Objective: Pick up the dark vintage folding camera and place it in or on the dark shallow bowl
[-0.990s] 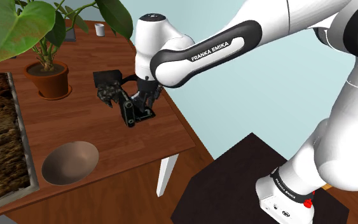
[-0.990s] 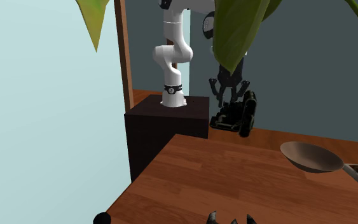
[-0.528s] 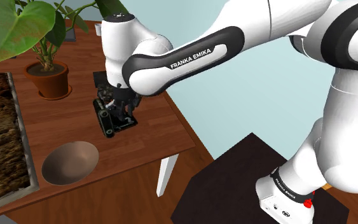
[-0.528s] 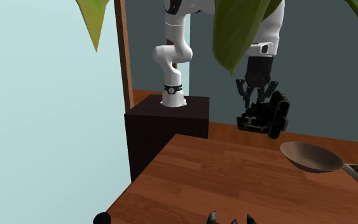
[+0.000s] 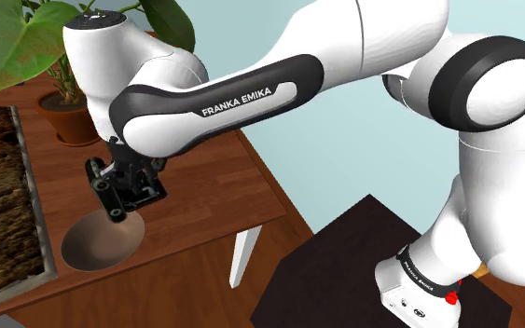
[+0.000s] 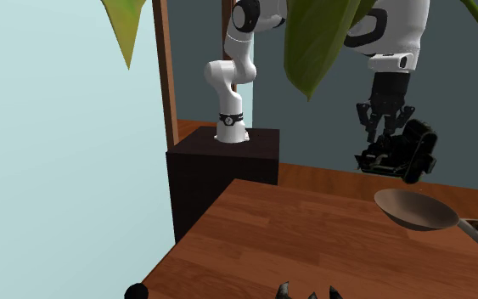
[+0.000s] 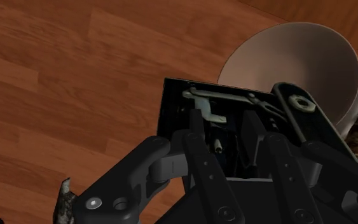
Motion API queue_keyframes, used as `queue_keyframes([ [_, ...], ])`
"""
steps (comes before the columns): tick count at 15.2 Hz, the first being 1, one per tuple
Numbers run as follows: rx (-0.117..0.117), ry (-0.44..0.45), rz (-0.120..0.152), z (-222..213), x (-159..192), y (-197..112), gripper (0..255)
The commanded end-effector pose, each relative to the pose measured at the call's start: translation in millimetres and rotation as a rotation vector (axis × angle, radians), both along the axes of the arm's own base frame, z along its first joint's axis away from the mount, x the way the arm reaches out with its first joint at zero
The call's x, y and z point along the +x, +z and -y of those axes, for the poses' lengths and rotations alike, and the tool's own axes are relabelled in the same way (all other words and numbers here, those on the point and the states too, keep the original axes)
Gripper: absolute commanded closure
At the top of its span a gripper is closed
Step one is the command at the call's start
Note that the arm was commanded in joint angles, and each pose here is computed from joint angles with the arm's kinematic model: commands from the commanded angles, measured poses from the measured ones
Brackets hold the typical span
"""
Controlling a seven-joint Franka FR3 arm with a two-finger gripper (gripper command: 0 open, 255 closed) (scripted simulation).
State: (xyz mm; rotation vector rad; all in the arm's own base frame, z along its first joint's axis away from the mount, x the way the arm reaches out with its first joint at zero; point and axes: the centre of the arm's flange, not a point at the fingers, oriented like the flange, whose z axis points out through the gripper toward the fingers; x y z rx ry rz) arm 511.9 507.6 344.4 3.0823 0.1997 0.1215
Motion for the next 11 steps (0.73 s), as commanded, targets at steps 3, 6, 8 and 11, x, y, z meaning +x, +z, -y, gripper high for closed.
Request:
queue_keyframes([
  [3, 0.001, -0.002, 0.001, -52, -7, 0, 255],
  [6, 0.001, -0.002, 0.001, -90, -11, 1, 255],
  [8, 0.001, -0.002, 0.001, -90, -11, -9, 255],
  [11, 0.001, -0.002, 0.001, -90, -11, -25, 255],
])
